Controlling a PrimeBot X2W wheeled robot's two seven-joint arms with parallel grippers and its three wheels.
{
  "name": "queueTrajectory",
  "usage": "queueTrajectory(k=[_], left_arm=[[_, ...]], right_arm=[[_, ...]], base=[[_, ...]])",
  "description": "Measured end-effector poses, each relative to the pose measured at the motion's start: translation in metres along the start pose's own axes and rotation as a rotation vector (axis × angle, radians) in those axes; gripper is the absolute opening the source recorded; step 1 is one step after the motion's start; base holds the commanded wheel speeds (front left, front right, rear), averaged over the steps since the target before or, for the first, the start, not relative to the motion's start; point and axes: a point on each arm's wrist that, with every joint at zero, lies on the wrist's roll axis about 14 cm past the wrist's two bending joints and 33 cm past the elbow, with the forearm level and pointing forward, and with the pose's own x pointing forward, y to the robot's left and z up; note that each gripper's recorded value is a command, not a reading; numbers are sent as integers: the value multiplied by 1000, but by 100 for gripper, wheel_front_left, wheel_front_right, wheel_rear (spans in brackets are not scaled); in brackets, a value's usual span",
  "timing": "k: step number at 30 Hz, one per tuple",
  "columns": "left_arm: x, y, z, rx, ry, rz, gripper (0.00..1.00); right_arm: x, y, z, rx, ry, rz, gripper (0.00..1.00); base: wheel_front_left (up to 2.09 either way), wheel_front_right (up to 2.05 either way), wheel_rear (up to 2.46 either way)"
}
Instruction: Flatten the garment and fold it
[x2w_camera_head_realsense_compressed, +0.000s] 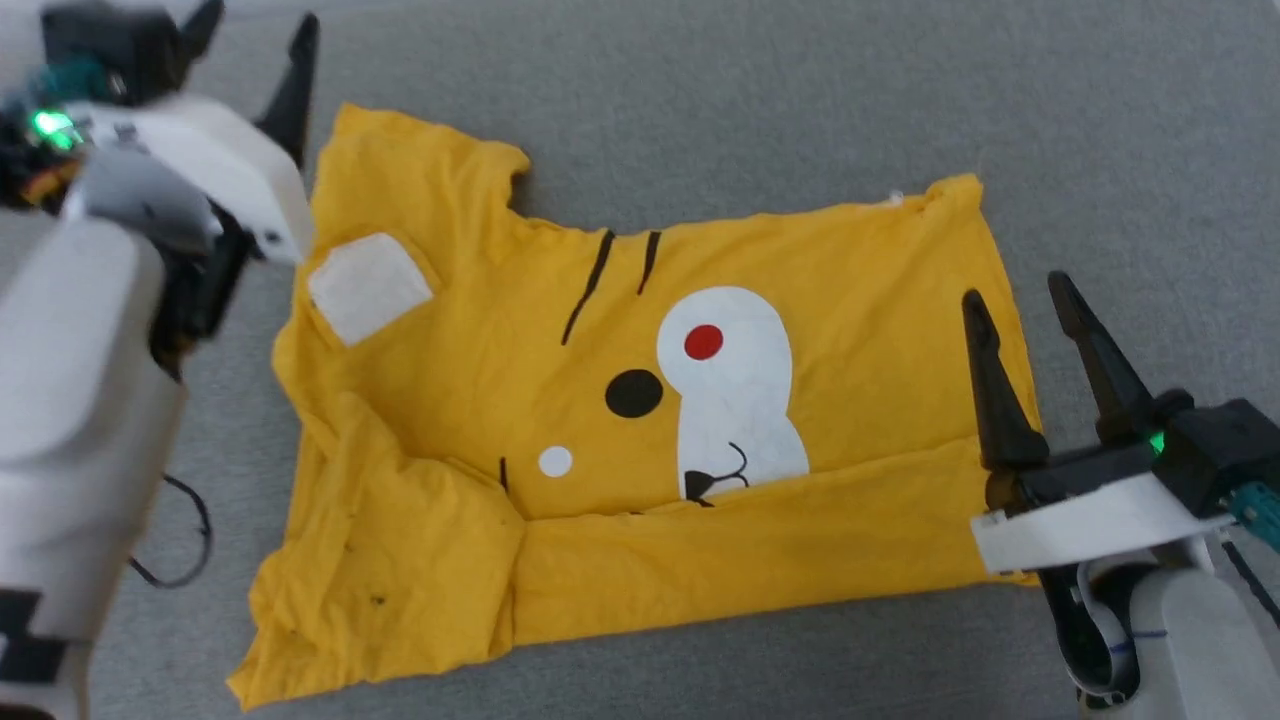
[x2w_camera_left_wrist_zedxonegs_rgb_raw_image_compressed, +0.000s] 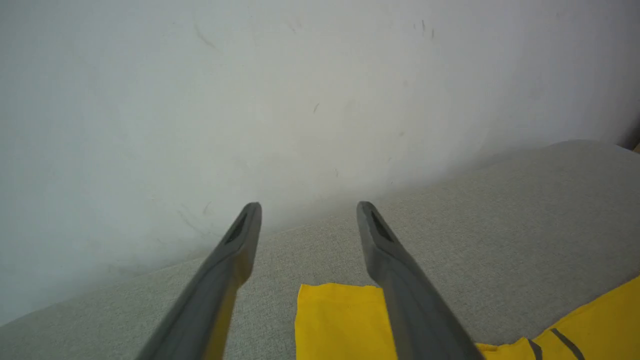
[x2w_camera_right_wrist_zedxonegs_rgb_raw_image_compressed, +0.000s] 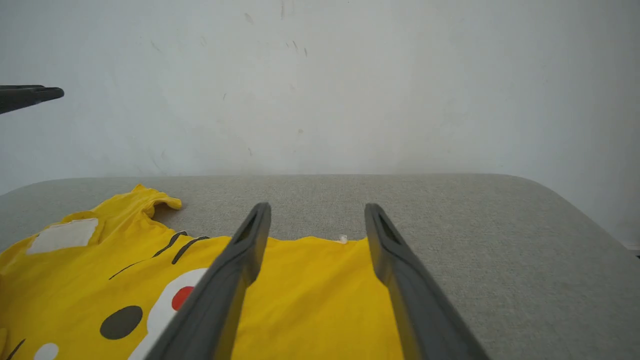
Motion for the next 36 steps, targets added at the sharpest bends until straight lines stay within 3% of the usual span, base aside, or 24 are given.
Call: queueTrajectory(k=[9,14,20,21,22,23,24,30,36], left_arm=[[65,11,-68,-3,396,-6,100],[67,5,-132,-52,679,12,100],[65,-7,-164,-107,856,-5,100],[65,-8,-165,-113,871,-9,51],[64,-9,-166,-117,883,-16,15],[64,-11,-166,-125,891,-23,15],[62,-14,-165,-133,898,-34,0],[55,-23,-162,-124,885,-71,0],[53,-24,-160,-113,869,-80,0]], right_arm=[[12,-14,-34,5,74,-41,100],[9,-27,-50,5,113,-82,100],[1,-40,-67,-2,161,-122,100],[1,-42,-69,-5,165,-126,100],[2,-43,-70,-8,166,-128,100],[4,-44,-69,-11,163,-127,100],[8,-44,-68,-16,160,-124,100],[47,-51,-56,-71,169,-96,100],[88,-60,-63,-70,315,-94,100]], base=[[0,0,0],[0,0,0],[0,0,0],[0,0,0],[0,0,0],[0,0,0],[0,0,0],[0,0,0],[0,0,0]])
